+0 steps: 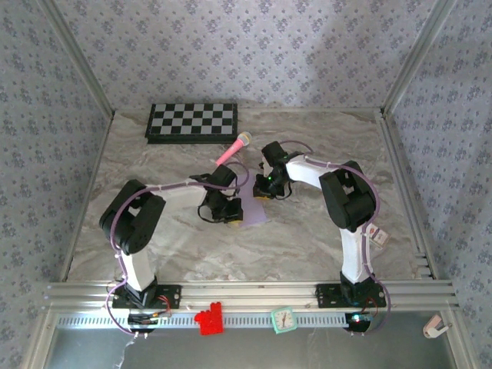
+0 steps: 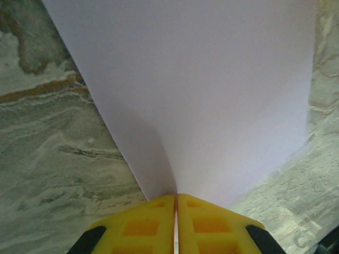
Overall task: Fold a paper plane with a square sheet of paper (pick it up from the middle)
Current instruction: First fold the square sheet of paper in half at the center of the table.
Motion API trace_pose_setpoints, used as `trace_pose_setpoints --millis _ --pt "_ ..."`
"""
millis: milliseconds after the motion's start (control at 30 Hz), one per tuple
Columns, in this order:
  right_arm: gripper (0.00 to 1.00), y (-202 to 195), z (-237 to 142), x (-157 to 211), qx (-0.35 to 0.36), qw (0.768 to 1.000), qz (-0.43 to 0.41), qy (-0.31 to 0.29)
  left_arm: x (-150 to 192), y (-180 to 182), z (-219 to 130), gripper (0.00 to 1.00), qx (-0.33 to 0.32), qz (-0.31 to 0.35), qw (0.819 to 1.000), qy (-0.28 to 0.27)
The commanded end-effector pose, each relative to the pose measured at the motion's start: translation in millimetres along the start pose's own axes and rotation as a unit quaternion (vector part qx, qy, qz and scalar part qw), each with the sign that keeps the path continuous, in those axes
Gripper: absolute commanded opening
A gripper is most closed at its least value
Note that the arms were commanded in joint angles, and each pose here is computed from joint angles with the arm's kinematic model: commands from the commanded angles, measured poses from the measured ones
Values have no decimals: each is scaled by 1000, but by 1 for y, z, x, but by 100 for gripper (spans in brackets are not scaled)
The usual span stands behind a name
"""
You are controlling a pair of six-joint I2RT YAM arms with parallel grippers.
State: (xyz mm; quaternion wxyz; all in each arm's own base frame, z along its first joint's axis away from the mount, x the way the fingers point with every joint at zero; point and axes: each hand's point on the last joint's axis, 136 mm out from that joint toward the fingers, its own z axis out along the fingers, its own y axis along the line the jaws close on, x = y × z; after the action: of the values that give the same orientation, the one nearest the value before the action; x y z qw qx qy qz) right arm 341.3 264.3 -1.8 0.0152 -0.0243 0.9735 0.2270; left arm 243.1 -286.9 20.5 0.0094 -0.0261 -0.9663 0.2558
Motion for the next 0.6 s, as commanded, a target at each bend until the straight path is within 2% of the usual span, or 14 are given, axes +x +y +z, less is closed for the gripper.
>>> trace_pose_setpoints --millis 0,400,567 --pt "17 -136 49 73 226 966 69 106 20 11 9 10 -19 7 999 35" --pt "17 -137 50 74 226 966 71 108 56 37 3 10 -92 26 993 65" --pt "17 -137 50 74 225 966 72 109 54 28 -11 10 -86 38 995 43"
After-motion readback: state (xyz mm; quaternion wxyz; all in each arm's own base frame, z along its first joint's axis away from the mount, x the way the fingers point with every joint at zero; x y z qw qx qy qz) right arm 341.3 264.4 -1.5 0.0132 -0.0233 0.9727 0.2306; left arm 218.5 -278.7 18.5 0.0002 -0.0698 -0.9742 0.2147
